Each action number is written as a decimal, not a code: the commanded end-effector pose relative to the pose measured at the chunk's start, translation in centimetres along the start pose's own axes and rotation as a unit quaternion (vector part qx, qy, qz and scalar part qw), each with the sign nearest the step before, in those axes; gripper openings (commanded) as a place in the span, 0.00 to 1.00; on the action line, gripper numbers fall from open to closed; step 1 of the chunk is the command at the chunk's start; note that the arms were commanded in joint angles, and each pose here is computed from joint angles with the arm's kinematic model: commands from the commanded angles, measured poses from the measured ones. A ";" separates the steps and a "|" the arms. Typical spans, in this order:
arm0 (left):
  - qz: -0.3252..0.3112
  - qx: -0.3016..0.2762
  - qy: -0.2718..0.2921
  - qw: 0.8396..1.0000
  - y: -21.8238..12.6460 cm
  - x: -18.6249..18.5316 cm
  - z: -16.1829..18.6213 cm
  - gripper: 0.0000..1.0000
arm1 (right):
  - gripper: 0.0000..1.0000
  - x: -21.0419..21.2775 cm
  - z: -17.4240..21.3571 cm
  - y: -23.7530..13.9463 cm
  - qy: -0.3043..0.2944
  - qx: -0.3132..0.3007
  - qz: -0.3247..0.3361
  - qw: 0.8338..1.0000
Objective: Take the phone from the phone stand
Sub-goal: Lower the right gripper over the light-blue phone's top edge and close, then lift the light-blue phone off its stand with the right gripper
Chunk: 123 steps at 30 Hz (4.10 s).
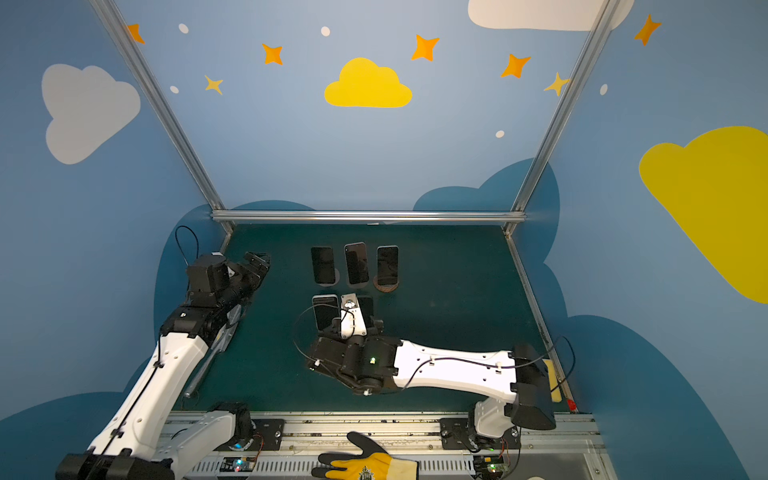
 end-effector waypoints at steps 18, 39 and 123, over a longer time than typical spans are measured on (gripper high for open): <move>0.032 0.015 -0.045 0.998 0.6 0.7 -0.5 1.00 | 0.94 1.8 0.0 2.4 0.034 0.070 0.010 0.997; 0.043 0.051 -0.083 0.994 2.2 1.4 -0.1 1.00 | 0.94 1.8 1.1 4.8 0.046 0.076 0.032 0.996; 0.048 0.065 -0.096 0.992 3.4 2.2 -0.2 1.00 | 0.79 0.5 5.9 10.0 0.065 0.073 0.097 0.990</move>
Point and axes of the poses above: each gripper's point midway between its finger pads, its own y axis out along the fingers, its own x axis along the line the jaws close on, z = x × y, the point moved 9 cm from there along -y, back along the fingers, and after that the axes turned 15 degrees about y, right-handed, at the moved point
